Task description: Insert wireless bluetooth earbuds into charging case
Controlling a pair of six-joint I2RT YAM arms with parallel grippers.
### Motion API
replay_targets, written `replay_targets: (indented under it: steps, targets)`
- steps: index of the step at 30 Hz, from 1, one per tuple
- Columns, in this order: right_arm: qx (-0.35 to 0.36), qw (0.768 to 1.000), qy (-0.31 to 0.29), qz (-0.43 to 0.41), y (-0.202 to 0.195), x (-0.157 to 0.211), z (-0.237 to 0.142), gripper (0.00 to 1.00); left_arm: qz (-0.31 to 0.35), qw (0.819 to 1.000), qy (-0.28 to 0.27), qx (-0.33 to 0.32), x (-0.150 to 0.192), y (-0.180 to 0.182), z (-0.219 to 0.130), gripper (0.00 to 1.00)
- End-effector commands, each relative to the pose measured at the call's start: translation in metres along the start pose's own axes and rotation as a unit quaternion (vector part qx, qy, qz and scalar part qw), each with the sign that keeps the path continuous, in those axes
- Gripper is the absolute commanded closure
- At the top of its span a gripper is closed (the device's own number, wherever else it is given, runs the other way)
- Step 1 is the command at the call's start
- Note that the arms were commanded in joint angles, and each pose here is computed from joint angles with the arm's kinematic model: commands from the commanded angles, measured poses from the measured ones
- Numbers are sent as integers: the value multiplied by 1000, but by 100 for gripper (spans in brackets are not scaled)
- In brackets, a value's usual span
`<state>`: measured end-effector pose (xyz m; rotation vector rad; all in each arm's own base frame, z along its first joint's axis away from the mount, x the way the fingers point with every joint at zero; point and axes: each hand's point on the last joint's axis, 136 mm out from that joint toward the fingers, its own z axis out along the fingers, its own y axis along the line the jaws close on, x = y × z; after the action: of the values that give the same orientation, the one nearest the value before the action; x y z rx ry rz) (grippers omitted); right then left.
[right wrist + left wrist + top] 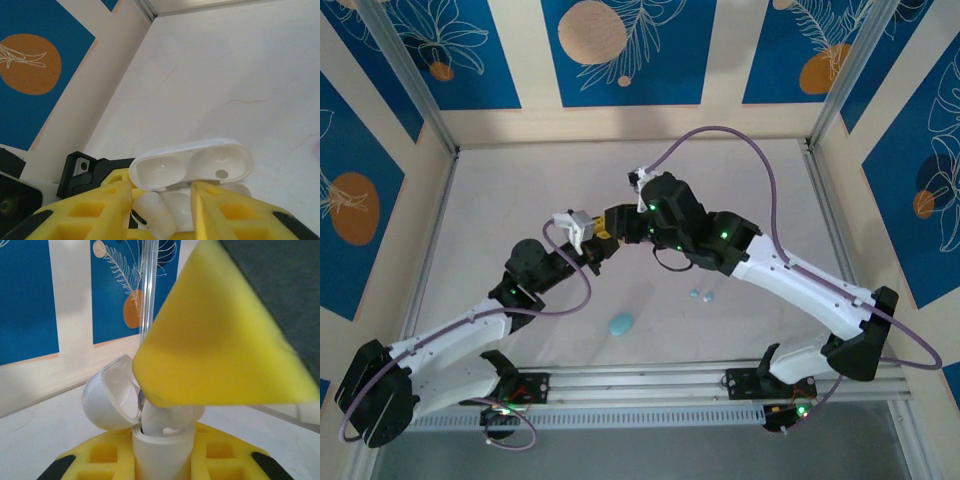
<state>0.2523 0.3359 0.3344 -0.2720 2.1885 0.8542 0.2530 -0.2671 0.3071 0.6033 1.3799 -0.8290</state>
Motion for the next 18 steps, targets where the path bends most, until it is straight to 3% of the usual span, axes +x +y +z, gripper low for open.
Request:
replay_targets:
  steps: [1,12,18]
  targets:
    - [6,1000,3,-10,-7,-4,-12,62,17,998,-48,34,-29,-17,-6,79]
    - [-72,996,43,-41,9,1,-19,60,19,998,-50,36,-32,-19,-8,78]
    - [-78,992,81,-63,11,8,-15,62,19,998,-48,42,-31,-21,-8,78]
